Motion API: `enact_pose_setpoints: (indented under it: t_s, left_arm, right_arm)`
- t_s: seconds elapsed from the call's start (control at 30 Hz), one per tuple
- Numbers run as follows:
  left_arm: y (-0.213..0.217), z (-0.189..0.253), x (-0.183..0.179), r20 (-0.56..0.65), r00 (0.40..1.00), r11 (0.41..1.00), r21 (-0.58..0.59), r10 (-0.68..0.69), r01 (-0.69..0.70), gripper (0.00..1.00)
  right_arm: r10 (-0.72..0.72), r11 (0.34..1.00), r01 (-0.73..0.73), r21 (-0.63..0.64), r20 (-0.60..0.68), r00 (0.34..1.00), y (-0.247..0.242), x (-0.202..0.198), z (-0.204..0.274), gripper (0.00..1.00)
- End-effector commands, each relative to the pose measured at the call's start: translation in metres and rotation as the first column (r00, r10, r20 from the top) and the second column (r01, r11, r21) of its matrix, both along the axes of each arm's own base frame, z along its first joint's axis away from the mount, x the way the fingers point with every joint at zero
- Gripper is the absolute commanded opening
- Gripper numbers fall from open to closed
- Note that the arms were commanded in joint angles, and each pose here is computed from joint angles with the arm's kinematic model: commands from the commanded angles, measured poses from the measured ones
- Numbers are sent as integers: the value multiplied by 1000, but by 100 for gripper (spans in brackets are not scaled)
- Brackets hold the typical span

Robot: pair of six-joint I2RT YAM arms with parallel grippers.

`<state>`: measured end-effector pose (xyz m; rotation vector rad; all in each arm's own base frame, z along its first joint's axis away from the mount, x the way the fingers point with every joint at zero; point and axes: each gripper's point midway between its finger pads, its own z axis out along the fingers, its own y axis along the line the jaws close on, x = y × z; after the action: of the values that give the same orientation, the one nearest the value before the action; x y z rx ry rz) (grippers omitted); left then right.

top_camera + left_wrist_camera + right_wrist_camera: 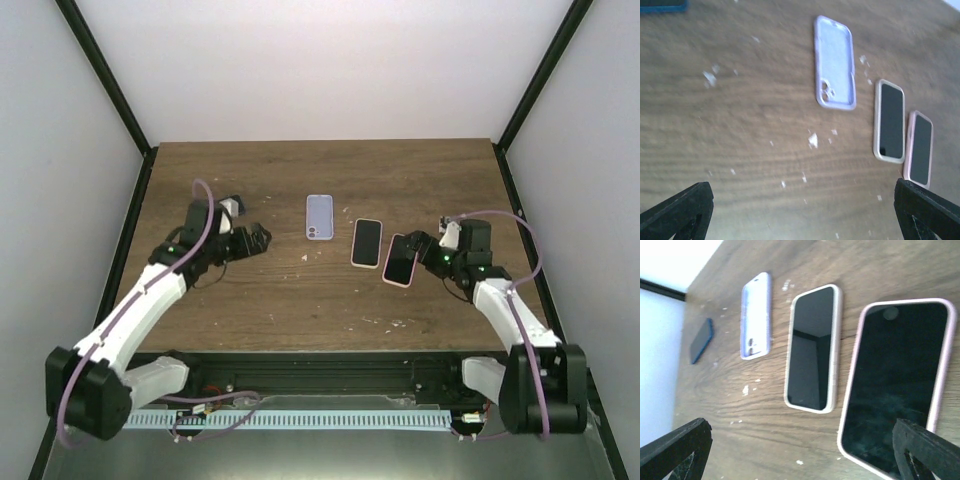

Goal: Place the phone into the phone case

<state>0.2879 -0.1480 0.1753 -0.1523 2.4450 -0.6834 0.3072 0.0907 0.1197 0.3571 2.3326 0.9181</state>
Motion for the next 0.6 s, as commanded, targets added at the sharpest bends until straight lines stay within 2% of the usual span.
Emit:
enact_pose_setpoints:
  t_s: [0.0, 0.17, 0.37, 0.57]
  left_arm:
    - [26, 8, 53, 40, 996, 997, 19, 74, -75, 100]
    - [59, -8, 113, 29, 984, 983, 55, 174, -176, 100]
    - [132, -42, 188, -35, 941, 936, 123, 335, -329, 100]
    - [167, -61, 245, -47, 929, 921, 158, 366, -355, 100]
  right_arm:
    - [66, 993, -73, 93, 73, 995, 16, -15, 30, 100]
    - [100, 986, -118, 115, 150, 984, 25, -26, 54, 100]
    - [149, 979, -169, 117, 161, 976, 37, -29, 65, 100]
    - [211, 968, -225, 110, 127, 969, 62, -35, 57, 100]
